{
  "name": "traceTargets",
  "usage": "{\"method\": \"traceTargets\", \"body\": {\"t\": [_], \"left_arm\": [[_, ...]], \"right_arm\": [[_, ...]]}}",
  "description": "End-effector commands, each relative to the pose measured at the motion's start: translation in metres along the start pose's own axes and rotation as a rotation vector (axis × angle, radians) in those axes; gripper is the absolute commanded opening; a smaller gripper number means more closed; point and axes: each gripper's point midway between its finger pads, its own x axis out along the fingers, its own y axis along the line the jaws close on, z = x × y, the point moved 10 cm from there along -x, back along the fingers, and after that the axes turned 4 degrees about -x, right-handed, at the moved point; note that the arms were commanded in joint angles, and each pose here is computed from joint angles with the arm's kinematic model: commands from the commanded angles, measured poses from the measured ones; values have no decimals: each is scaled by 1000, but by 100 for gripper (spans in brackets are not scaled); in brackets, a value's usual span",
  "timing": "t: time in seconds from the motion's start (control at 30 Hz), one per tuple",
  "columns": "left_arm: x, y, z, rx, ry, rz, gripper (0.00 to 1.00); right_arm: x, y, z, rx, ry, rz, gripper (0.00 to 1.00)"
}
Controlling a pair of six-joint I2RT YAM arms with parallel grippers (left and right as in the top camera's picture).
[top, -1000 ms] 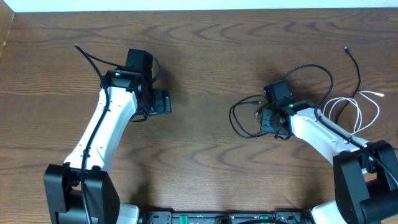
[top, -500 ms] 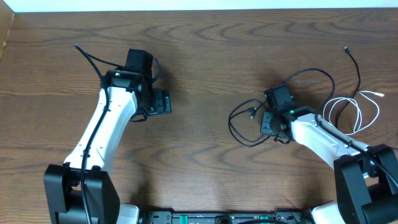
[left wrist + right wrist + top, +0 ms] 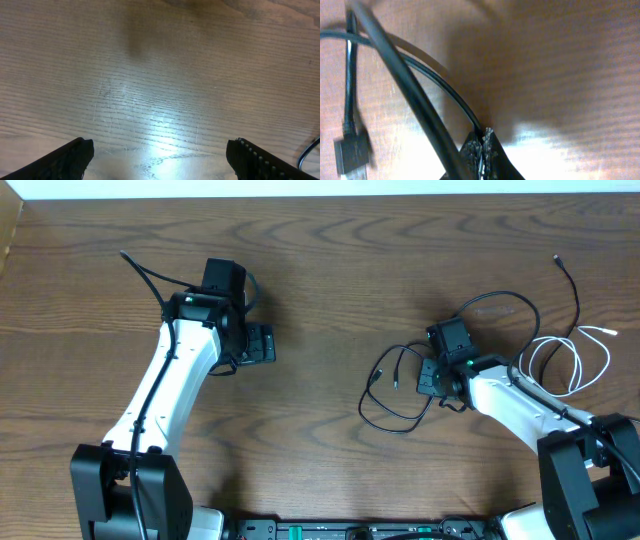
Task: Untangle cables
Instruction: 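Drag the black cable to the right edge with the right gripper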
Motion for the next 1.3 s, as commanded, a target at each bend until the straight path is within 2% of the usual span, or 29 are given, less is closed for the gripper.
{"method": "traceTargets", "body": {"t": [0.0, 0.37, 0.53, 0.63, 0.97, 1.1, 1.17, 1.2, 1.27], "left_arm": [[-6, 1, 2, 12, -20, 10, 91], [-6, 1, 2, 12, -20, 10, 91], [-6, 1, 2, 12, -20, 10, 90], [-6, 1, 2, 12, -20, 10, 91], [-6, 1, 2, 12, -20, 9, 91], [-6, 1, 2, 12, -20, 9, 91], [-6, 1, 2, 11, -20, 9, 91], [-6, 1, 2, 11, -20, 9, 90], [-6, 1, 2, 11, -20, 9, 91]], "right_arm": [[-4, 6, 1, -79, 73, 48, 1], [-103, -13, 92, -49, -46, 53, 1], [-145, -54, 127, 28, -142, -3, 1], [-174, -99, 146, 132, -232, -101, 1], [-214, -216, 156, 451, -411, -220, 1], [-220, -243, 150, 512, -441, -171, 1], [-220, -248, 148, 524, -439, -144, 9], [-220, -248, 147, 524, -435, -135, 20], [-219, -247, 145, 518, -417, -130, 52]]}}
